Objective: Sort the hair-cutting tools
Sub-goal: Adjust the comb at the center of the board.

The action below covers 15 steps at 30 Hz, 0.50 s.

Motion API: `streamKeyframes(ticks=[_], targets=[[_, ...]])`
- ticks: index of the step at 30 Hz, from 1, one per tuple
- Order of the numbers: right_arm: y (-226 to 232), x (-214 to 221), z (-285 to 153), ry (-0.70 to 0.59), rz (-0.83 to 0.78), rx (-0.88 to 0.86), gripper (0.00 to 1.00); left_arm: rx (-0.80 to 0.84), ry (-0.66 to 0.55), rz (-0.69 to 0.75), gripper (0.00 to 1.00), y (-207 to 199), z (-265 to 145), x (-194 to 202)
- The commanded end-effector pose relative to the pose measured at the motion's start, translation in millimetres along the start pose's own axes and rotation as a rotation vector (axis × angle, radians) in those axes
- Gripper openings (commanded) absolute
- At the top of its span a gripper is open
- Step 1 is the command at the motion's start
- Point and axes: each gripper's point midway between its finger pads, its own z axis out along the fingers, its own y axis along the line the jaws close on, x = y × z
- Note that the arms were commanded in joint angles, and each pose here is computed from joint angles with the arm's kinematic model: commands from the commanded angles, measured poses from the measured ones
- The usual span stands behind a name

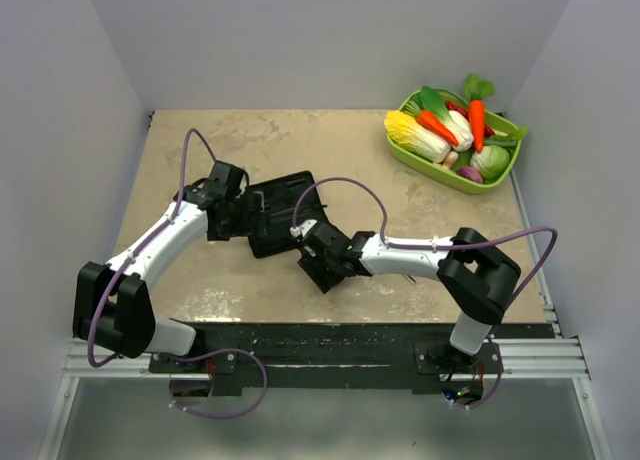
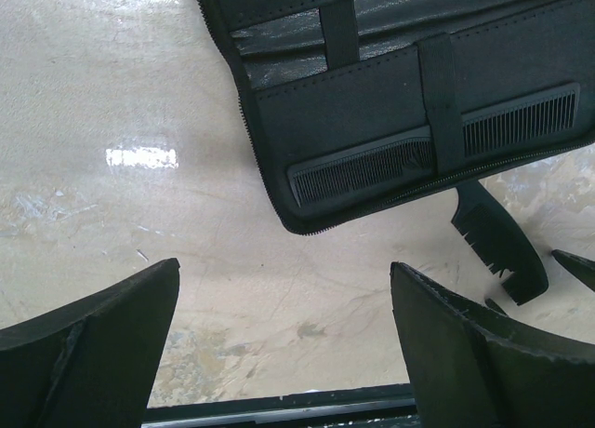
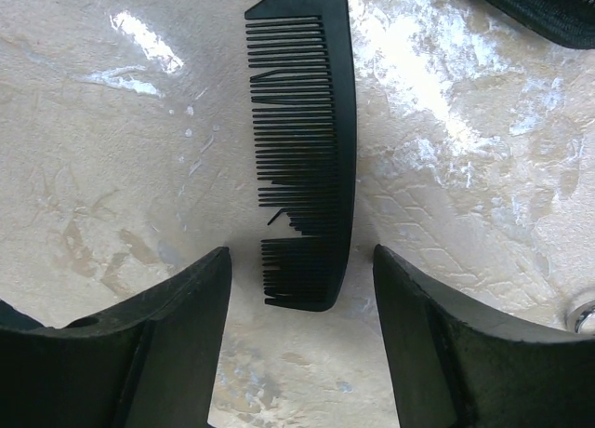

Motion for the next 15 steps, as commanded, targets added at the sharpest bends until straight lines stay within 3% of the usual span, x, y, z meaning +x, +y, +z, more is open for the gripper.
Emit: streamKeyframes(ticks=[1, 15], targets=[[2, 43, 8, 0.133, -0.017, -0.038, 0.63, 0.029, -0.014, -0.025, 0.99, -5, 0, -7], [4, 60, 3, 0.19, 0.041, -0.038, 0.4, 0.031, -0.018, -0.038, 0.99, -6, 0, -7]])
